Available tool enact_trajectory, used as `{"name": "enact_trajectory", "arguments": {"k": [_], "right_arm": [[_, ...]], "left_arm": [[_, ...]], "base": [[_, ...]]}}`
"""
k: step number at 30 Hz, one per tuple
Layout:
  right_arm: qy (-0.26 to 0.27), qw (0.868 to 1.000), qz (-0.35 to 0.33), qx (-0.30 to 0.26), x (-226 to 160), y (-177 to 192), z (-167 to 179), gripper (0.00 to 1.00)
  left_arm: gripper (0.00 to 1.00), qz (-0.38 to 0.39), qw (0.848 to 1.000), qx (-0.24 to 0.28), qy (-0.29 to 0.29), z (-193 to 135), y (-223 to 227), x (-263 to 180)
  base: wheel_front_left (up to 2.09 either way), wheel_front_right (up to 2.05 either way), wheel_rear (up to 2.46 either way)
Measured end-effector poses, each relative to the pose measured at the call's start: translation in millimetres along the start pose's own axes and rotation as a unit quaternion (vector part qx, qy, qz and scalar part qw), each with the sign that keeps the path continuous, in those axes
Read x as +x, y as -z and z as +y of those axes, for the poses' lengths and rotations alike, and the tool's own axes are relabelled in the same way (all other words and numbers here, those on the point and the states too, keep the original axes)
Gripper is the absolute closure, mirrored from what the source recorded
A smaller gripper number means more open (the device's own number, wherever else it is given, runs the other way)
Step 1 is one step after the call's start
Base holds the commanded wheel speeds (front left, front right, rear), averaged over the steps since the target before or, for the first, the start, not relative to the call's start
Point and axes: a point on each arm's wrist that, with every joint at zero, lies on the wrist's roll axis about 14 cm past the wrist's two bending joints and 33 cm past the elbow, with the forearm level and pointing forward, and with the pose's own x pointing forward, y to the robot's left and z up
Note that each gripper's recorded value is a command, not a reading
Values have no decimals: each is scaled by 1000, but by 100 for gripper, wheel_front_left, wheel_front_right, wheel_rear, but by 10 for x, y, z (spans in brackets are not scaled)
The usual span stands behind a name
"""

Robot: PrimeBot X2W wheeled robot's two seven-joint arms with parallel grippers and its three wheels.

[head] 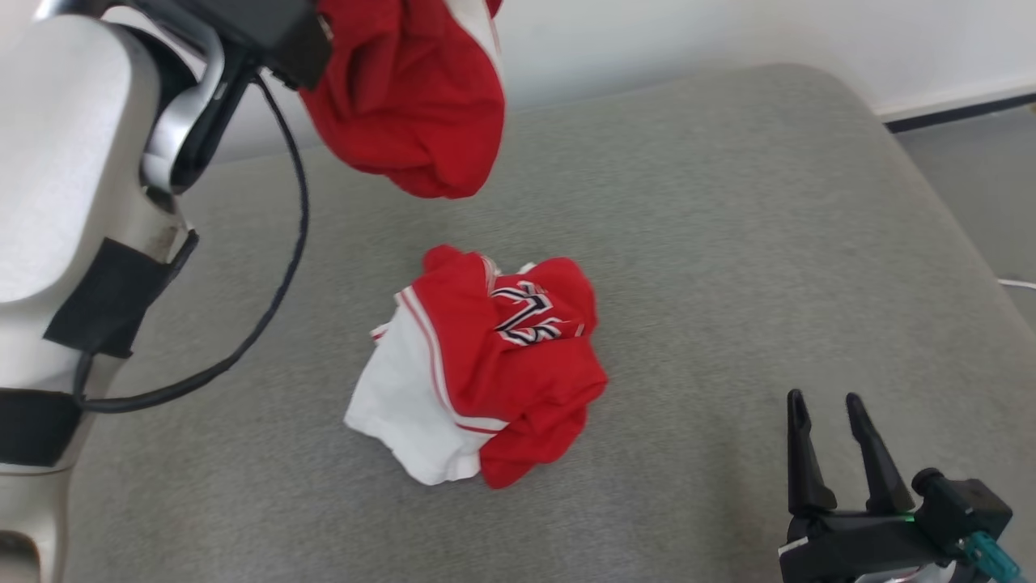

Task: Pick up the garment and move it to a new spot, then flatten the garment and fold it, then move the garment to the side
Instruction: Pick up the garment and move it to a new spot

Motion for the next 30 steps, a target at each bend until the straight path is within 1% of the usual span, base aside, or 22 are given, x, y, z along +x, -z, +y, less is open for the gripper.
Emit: {"name": "enact_trajectory", "arguments": {"k": [7, 11, 14, 15, 16, 22, 26, 30], "right_arm": [[-47, 998, -23, -19, 274, -118, 299, 0], [-85, 996, -27, -31, 422, -104, 550, 0], [-120, 992, -29, -36, 524, -73, 797, 0], [-131, 990, -29, -39, 557, -60, 877, 0], [-155, 987, -31, -42, 618, -40, 1053, 0], [-215, 974, -37, -56, 730, 35, 1490, 0], [-246, 967, -35, -58, 788, 75, 1712, 0], [-264, 962, -25, -59, 845, 150, 1840, 0]], "left_arm": [[100, 33, 997, 28, -64, 533, 159, -430], [100, 57, 991, 43, -110, 857, 253, -797], [100, 73, 984, 57, -150, 1126, 275, -1110], [100, 80, 981, 61, -166, 1216, 285, -1227], [100, 95, 974, 73, -191, 1382, 301, -1467], [100, 129, 950, 104, -266, 1817, 246, -2137], [100, 147, 930, 128, -312, 2102, 149, -2538], [100, 174, 907, 143, -355, 2345, 174, -2935]], "base": [[0, 0, 0], [0, 0, 0], [0, 0, 0], [0, 0, 0], [0, 0, 0], [0, 0, 0], [0, 0, 0], [0, 0, 0]]}}
